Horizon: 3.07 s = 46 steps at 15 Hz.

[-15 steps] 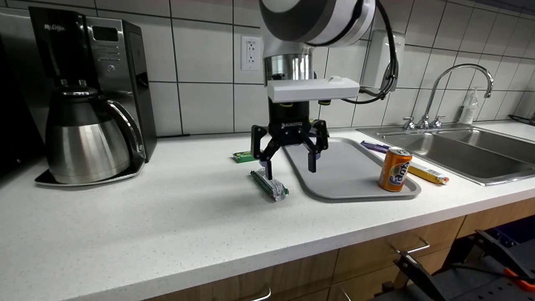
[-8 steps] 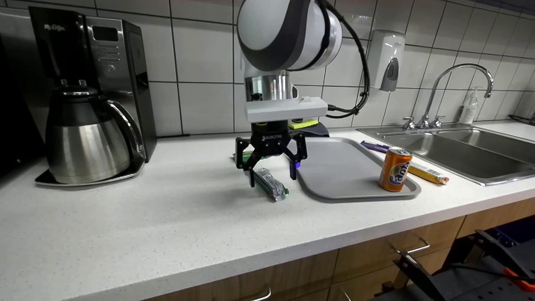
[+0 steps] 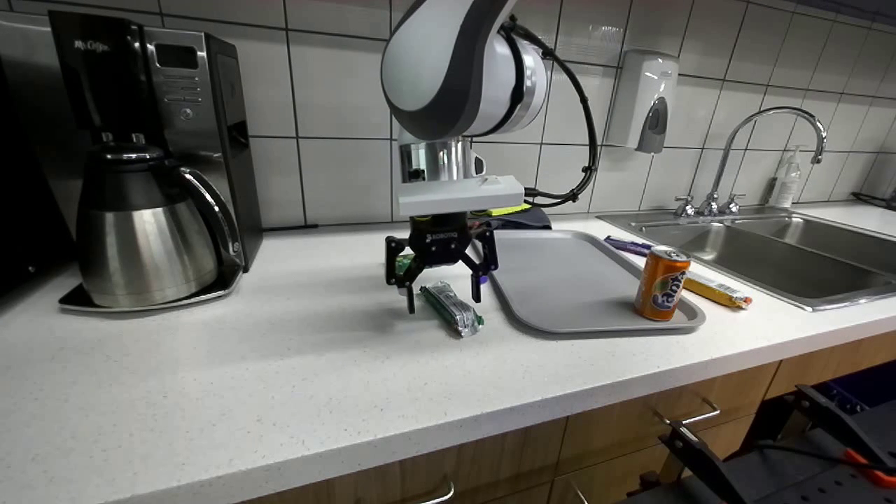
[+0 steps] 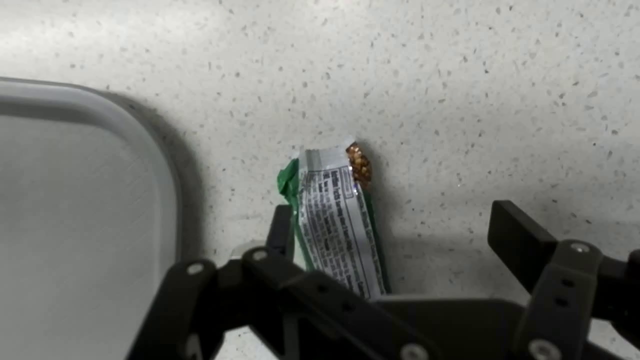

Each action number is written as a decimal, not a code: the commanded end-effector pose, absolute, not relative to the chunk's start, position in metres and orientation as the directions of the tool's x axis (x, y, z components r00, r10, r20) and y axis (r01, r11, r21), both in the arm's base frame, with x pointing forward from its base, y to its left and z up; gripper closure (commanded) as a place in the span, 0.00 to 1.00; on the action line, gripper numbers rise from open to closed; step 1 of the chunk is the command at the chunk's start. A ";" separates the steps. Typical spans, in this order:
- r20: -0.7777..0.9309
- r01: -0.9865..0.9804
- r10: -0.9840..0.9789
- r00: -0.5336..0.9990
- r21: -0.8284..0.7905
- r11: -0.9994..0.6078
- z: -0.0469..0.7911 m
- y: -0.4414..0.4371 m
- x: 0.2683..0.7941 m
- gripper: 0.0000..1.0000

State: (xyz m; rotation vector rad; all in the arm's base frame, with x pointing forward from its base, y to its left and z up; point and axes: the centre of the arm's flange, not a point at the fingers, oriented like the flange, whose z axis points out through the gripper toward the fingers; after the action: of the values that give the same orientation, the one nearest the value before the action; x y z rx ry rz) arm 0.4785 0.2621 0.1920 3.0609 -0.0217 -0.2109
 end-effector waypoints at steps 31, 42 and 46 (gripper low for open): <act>-0.162 0.328 0.314 0.935 0.066 -0.942 0.194 0.232 0.496 0.86; -0.103 0.275 0.267 0.958 0.079 -0.958 0.257 0.213 0.495 0.86; -0.090 0.194 0.186 0.978 0.085 -0.977 0.270 0.179 0.498 0.86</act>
State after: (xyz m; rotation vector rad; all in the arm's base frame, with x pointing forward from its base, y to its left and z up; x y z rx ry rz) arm 0.5070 0.2069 0.2527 3.0311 0.3901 -0.1147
